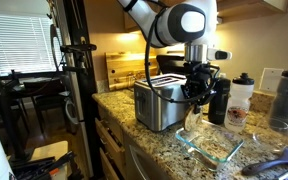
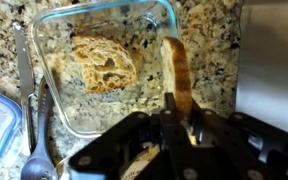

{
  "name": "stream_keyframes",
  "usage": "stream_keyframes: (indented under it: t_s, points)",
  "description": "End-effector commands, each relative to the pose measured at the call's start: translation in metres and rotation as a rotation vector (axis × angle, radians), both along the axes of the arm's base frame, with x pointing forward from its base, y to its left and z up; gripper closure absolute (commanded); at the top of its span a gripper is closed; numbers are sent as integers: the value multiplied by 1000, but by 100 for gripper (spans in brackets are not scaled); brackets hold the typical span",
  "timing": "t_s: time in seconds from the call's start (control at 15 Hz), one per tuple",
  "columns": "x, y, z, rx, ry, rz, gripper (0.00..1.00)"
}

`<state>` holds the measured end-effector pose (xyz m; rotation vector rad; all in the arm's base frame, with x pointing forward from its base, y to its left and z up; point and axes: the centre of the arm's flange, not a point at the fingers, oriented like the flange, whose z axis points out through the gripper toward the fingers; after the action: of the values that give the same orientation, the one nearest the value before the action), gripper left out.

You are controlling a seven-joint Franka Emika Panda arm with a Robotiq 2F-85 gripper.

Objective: Pick up a slice of bread from the glass bowl and put it in the toaster.

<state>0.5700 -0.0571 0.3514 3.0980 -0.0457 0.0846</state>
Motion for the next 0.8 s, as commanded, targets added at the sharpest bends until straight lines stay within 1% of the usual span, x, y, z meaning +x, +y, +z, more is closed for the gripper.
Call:
stream_keyframes:
  t_s: [0.0, 0.73]
  points:
    - [-29, 8, 27, -12, -17, 10, 92]
    - [-65, 33, 73, -19, -82, 62, 92]
